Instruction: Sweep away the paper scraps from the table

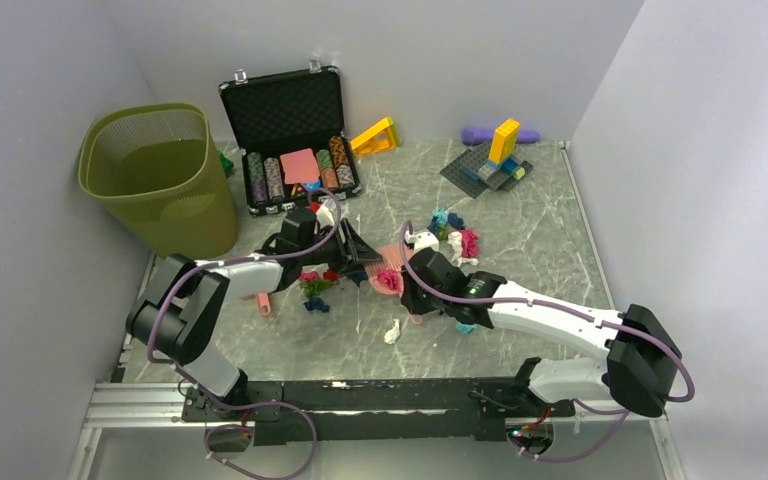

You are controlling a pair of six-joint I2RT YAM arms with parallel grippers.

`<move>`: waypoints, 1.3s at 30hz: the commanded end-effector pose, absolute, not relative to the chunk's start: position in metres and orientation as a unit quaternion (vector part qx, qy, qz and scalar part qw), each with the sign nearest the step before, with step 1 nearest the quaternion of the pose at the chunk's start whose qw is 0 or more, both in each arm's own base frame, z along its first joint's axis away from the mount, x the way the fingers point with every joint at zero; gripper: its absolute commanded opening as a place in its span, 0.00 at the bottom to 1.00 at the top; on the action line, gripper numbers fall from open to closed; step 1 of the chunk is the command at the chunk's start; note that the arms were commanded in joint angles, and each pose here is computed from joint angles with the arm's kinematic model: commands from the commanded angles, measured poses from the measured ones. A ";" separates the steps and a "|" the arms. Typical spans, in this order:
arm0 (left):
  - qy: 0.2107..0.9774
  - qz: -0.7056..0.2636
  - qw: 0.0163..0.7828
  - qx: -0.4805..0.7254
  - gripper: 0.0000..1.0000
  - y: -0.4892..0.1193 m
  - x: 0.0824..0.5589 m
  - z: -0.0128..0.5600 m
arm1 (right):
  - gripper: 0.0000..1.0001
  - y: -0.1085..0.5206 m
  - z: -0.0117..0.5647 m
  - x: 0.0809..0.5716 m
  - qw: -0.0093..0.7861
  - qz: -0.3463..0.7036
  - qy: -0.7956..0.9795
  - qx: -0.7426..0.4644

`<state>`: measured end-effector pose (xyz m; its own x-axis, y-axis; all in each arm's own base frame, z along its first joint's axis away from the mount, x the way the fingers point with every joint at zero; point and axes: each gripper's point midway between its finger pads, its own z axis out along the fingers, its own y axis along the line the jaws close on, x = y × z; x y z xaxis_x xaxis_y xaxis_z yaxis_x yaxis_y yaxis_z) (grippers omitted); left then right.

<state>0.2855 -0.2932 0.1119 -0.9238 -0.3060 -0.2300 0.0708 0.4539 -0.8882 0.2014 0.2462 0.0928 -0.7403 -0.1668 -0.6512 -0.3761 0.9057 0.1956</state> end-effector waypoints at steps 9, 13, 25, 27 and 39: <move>0.746 -0.629 0.218 0.001 0.00 -0.325 0.299 0.163 | 0.84 0.247 0.114 0.202 0.370 0.199 0.899 -0.126; 0.722 -0.644 0.251 0.027 0.00 -0.320 0.298 0.178 | 0.90 0.248 0.127 0.201 0.393 0.239 0.882 -0.104; 0.748 -0.526 0.398 0.083 0.00 -0.282 0.321 0.223 | 0.90 0.224 0.168 0.221 0.444 0.365 0.818 0.017; 0.745 -0.519 0.415 0.069 0.00 -0.276 0.320 0.231 | 0.89 0.224 0.175 0.225 0.450 0.406 0.794 0.039; 0.690 -0.600 0.399 -0.060 0.00 -0.261 0.308 0.275 | 0.90 0.238 0.227 0.218 0.475 0.621 0.617 0.089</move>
<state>0.3082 -0.2644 0.2468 -0.6821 -0.4621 -0.5668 0.4154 0.3930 -0.8204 0.2233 0.2294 0.1483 -0.6031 0.5738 -0.5541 -0.2906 0.4889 0.8225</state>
